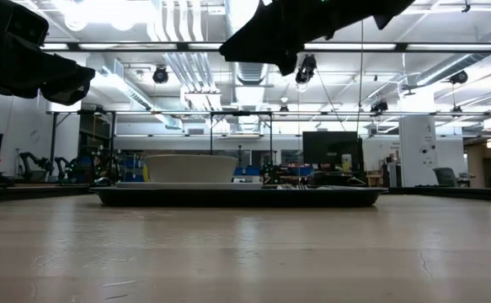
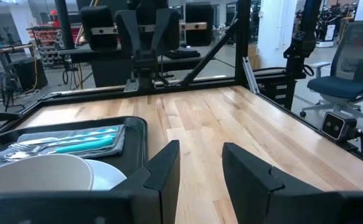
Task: Set up tray
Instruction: Return to Home Position
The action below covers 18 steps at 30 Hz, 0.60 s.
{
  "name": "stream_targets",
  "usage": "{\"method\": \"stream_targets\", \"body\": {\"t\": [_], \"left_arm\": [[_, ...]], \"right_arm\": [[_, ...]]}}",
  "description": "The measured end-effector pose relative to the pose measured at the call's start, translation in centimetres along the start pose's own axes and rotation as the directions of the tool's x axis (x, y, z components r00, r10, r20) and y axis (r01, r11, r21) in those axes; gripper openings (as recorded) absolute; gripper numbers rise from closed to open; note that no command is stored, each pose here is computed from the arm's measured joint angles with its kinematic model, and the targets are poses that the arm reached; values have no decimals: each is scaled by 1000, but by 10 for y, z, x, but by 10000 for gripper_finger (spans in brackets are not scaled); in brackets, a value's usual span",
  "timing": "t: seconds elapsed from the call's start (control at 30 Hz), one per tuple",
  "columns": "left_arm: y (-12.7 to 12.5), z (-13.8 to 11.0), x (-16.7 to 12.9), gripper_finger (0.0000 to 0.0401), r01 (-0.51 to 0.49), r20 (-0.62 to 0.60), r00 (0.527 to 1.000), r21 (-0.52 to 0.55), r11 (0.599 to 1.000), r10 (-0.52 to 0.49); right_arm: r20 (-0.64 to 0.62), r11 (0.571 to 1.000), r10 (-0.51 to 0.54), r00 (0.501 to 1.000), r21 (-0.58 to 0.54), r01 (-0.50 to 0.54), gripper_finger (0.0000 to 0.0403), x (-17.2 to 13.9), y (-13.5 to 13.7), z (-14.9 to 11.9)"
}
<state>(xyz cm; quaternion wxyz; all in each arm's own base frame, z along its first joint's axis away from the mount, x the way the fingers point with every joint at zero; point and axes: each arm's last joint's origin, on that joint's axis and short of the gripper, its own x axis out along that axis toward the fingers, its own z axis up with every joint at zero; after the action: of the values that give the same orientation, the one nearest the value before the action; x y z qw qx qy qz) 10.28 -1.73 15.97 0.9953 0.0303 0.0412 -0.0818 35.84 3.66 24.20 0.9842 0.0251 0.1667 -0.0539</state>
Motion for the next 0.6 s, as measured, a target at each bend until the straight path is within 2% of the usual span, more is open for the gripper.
{"method": "stream_targets", "body": {"t": [0.1,0.33,0.6], "left_arm": [[0,0,0,102,0,0,1000,0,1000,0],[0,0,0,102,0,1,1000,0,1000,0],[0,0,0,102,0,1,1000,0,1000,0]], "right_arm": [[13,1000,1,1000,2,-1,68,-1,0,5],[11,990,1,1000,-138,0,79,-1,0,5],[16,993,9,1000,-115,-7,84,-7,-1,5]]}}
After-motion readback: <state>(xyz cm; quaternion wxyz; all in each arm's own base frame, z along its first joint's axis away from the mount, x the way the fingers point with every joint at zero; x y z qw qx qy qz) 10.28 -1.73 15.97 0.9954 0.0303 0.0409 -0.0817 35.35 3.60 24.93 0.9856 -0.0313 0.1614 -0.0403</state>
